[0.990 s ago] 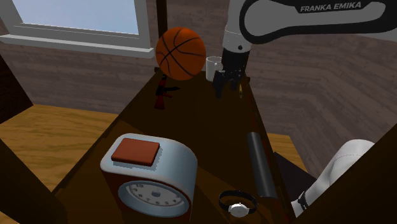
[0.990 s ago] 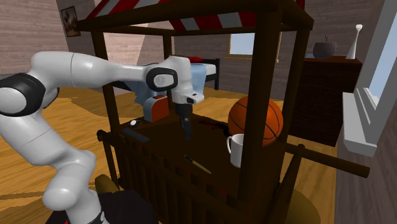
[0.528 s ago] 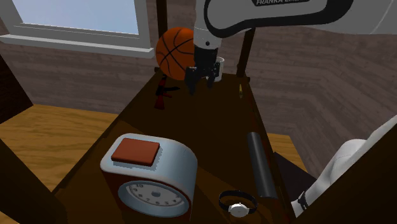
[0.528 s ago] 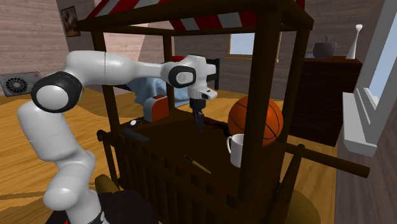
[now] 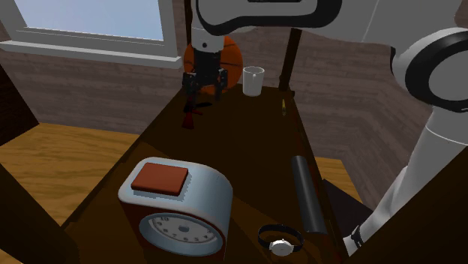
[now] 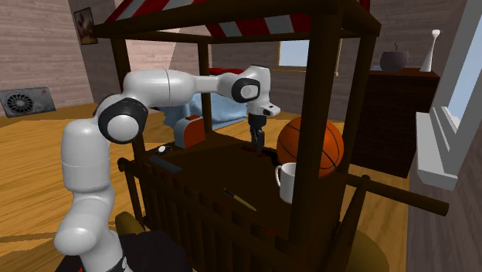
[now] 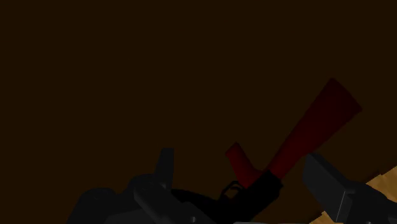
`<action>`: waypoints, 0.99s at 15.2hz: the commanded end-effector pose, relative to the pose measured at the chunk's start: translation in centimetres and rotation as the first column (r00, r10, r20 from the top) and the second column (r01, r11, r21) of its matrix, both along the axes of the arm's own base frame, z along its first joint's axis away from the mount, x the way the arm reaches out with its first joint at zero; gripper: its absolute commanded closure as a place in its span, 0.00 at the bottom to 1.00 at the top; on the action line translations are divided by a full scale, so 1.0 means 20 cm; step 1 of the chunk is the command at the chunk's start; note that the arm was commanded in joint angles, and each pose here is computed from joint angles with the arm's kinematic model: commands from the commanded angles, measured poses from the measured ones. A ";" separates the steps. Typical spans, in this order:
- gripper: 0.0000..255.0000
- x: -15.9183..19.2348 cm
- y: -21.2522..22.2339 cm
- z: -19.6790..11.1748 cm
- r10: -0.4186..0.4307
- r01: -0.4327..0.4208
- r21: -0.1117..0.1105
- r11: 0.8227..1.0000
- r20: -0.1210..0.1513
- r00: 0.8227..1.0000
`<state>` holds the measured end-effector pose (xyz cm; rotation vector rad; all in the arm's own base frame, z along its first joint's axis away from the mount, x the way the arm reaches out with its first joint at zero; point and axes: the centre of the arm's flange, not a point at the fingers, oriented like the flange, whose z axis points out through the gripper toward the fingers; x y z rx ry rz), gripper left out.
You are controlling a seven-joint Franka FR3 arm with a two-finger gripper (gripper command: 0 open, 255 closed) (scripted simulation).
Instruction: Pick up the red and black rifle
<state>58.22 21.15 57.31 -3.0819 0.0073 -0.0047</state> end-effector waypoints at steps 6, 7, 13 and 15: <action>0.00 0.21 0.17 -0.08 -0.021 0.021 0.020 1.000 -0.013 1.000; 0.00 0.21 0.17 -0.11 -0.021 0.021 0.020 1.000 -0.013 1.000; 1.00 0.21 0.17 -0.20 -0.021 0.021 0.020 1.000 -0.013 1.000; 1.00 0.22 0.17 -0.21 -0.021 0.021 0.020 1.000 -0.013 1.000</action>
